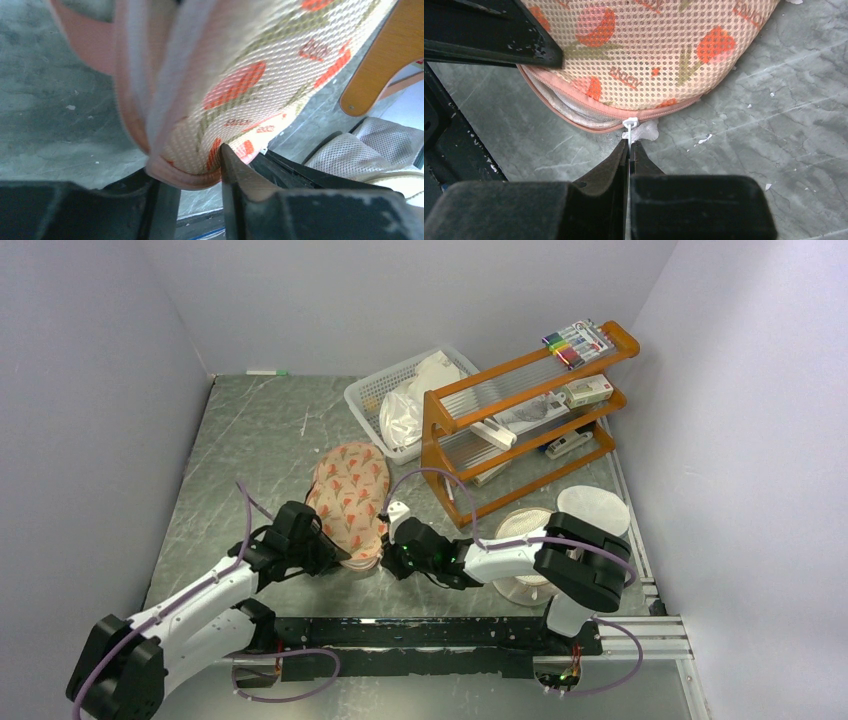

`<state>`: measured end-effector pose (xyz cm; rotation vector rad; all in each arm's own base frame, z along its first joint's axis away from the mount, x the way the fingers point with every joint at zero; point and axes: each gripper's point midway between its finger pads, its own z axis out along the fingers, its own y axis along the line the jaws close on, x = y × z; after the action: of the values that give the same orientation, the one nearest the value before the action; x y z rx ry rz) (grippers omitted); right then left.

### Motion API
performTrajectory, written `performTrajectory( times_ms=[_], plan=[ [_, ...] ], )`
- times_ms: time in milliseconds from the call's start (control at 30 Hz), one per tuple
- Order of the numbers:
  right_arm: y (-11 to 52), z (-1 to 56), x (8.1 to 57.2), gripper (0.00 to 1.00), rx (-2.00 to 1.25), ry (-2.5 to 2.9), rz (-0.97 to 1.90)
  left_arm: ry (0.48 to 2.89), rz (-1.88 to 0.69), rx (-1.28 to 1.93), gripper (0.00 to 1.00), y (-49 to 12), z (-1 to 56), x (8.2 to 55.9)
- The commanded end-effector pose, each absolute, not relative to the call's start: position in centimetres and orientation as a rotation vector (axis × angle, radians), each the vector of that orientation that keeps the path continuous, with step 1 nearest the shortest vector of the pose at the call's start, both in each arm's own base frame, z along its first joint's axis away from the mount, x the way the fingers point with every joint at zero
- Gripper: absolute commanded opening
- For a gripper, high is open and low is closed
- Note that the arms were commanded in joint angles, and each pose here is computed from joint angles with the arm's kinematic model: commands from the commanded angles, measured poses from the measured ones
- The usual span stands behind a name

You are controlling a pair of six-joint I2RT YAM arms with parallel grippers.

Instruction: Unzip the laundry bag and remove the bra

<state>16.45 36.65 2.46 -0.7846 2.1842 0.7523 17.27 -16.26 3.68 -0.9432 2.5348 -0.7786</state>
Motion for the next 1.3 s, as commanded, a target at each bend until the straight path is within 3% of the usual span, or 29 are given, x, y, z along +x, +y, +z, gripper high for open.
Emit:
performTrajectory(
  times_ms=[0, 100, 633, 700, 800, 900, 1000, 1100, 1267],
  plan=[
    [36.1, 2.8, 17.0, 0.0, -0.784, 2.164, 0.699, 2.512, -0.738, -0.966, 0.16, -15.3, 3.1, 16.8],
    [35.4, 2.8, 17.8, 0.0, -0.779, 2.155, 0.639, 2.519, -0.71, -0.978, 0.07, -14.9, 2.8, 16.4],
    [32.1, 1.4, 21.8, 0.0, -0.752, 2.212, 0.474, 2.559, -0.682, -0.968, 0.08, -14.4, 2.1, 15.2],
    [32.2, 1.6, 21.6, 0.0, -0.757, 2.215, 0.489, 2.575, -0.678, -0.971, 0.16, -14.4, 2.2, 14.9],
    [32.4, 2.3, 21.2, 0.01, -0.746, 2.225, 0.52, 2.59, -0.7, -0.949, 0.41, -14.7, 2.8, 14.8],
    [32.2, 3.3, 20.9, 0.16, -0.723, 2.239, 0.524, 2.591, -0.728, -0.889, 0.59, -15.1, 4.2, 15.0],
    [31.7, 4.6, 20.3, 0.31, -0.716, 2.248, 0.53, 2.567, -0.736, -0.845, 0.63, -15.0, 6.3, 15.2],
    [31.2, 6.3, 19.9, 0.42, -0.718, 2.238, 0.537, 2.511, -0.763, -0.781, 0.86, -15.0, 8.9, 15.9],
    [30.2, 9.4, 19.0, 0.52, -0.722, 2.187, 0.58, 2.402, -0.694, -0.642, 0.9, -13.9, 13.9, 17.9]
  ],
)
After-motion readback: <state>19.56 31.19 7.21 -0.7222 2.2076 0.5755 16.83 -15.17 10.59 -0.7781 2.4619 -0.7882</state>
